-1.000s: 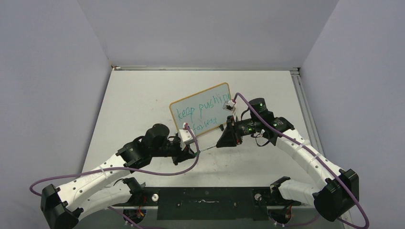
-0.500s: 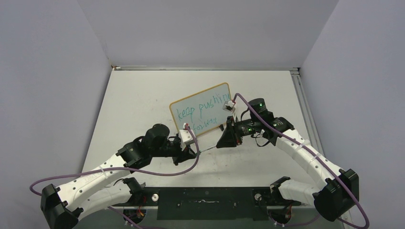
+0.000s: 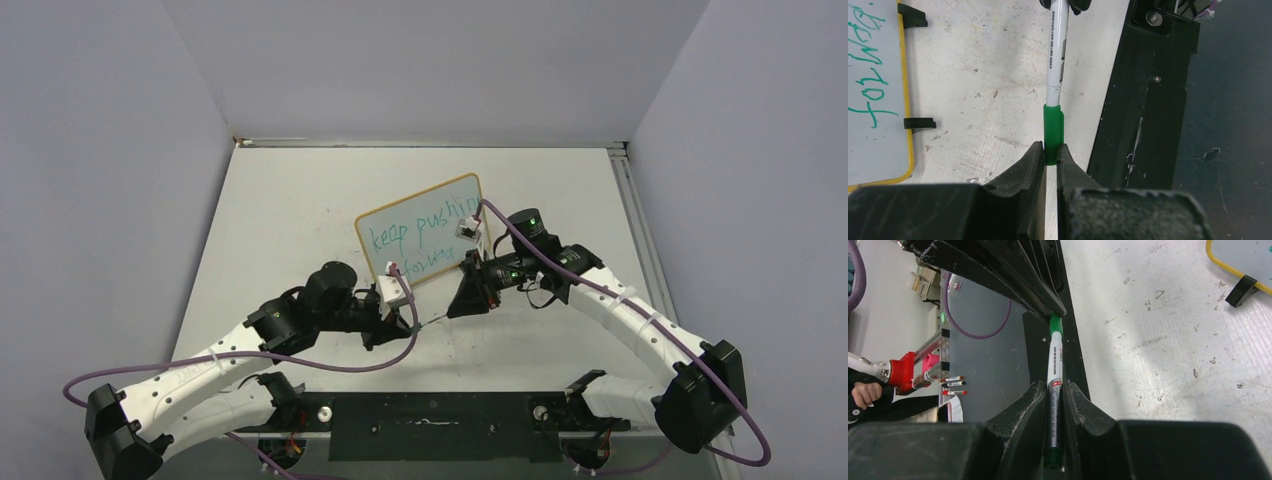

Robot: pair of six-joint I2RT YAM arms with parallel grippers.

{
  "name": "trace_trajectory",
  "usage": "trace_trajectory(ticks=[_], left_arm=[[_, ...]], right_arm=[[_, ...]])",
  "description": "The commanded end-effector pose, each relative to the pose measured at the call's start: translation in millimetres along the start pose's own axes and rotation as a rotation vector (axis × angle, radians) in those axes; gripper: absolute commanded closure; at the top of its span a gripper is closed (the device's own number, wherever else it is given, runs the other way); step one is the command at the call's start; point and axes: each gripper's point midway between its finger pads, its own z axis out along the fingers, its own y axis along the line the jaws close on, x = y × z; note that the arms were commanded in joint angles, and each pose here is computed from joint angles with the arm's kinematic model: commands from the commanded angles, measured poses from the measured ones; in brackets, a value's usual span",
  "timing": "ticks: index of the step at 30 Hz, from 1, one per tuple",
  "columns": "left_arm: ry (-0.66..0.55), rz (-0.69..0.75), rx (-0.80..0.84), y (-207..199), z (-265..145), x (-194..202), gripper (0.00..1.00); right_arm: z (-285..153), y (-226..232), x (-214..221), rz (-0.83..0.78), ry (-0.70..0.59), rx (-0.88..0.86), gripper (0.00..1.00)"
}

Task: Write a sentence on the whiteboard
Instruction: Close the whiteboard marker at the center of the board.

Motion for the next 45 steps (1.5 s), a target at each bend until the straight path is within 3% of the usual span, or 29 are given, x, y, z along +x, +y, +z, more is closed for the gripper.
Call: trace_trajectory(ticks=[1, 24, 36, 41, 45], left_arm=[[-0.086, 0.053, 0.017, -4.2, -2.5, -27.0, 1.0], [-0.161, 0.079, -0.061, 2.3, -18.2, -45.5, 0.99], [-0.272, 0.09, -0.156, 7.5, -51.3, -78.1, 0.48], [-0.357, 0.032, -0.158, 2.3, -65.7, -100.4, 0.36], [-0.468, -0.15, -0.218, 12.5, -78.4, -126.9, 0.32]], right_arm=[[7.1, 12.9, -8.1, -0.059, -0.01, -0.065, 0.95], [22.6, 36.4, -17.3, -0.033, -0.165, -0.166, 0.95], [18.6, 40.5, -25.0, -0.031, -0.256, -0.157, 0.95], [17.8, 40.9, -28.9, -0.022, -0.302, -0.156, 0.95], [14.1, 39.2, -42.1, -0.049, -0.358, -0.117, 0.95]])
